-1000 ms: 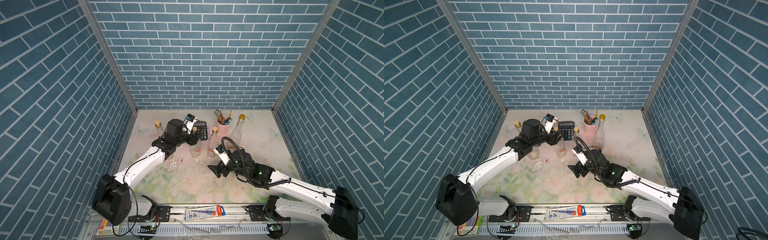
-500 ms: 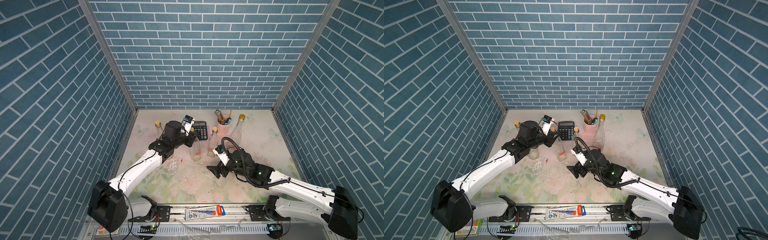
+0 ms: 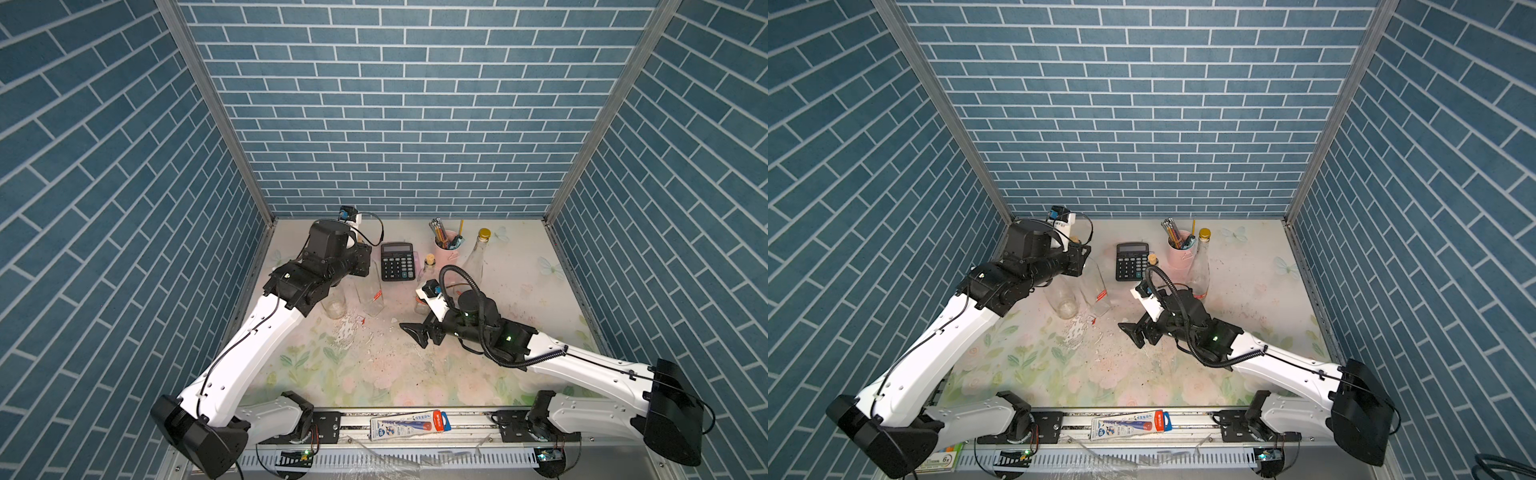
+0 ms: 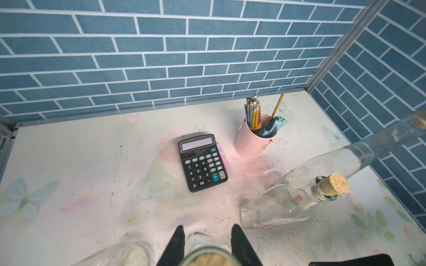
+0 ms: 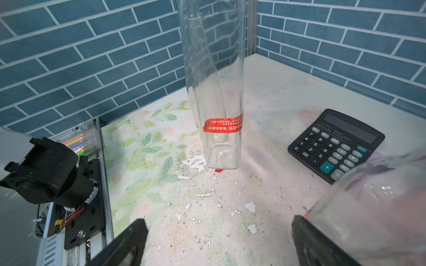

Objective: Remove the label from the bottle
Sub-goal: Tear open the label from the bottle.

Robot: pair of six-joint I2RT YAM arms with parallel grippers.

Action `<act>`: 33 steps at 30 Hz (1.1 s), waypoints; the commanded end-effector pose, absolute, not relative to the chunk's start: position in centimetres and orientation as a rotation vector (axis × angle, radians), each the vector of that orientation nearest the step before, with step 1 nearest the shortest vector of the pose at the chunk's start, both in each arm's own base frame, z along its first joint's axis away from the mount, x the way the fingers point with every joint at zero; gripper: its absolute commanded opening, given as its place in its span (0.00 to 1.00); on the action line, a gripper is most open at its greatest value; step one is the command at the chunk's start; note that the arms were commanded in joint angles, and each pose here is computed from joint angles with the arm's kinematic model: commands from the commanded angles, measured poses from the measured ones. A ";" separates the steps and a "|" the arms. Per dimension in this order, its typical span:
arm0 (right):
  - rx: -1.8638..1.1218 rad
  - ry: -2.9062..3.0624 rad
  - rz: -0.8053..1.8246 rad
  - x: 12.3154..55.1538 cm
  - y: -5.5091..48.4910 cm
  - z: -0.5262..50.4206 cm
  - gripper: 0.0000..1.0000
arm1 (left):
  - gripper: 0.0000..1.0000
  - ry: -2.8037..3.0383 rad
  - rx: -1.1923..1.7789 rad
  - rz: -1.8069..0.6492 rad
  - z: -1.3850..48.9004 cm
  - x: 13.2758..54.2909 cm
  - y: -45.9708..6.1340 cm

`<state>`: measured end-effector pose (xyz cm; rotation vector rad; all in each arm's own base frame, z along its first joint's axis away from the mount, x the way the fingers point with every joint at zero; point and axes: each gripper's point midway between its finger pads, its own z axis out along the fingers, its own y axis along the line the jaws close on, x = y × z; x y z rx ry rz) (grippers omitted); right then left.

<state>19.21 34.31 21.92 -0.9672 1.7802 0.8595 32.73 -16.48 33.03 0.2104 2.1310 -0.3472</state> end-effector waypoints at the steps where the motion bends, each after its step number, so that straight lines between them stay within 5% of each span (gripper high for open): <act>1: -0.913 1.722 0.938 19.7 35.8 24.1 0.99 | 0.00 2.177 0.045 -0.260 33.8 31.7 -13.7; 33: -0.974 1.642 1.074 20.9 44.9 25.1 0.99 | 0.00 2.222 -0.153 -0.274 37.4 28.3 -11.0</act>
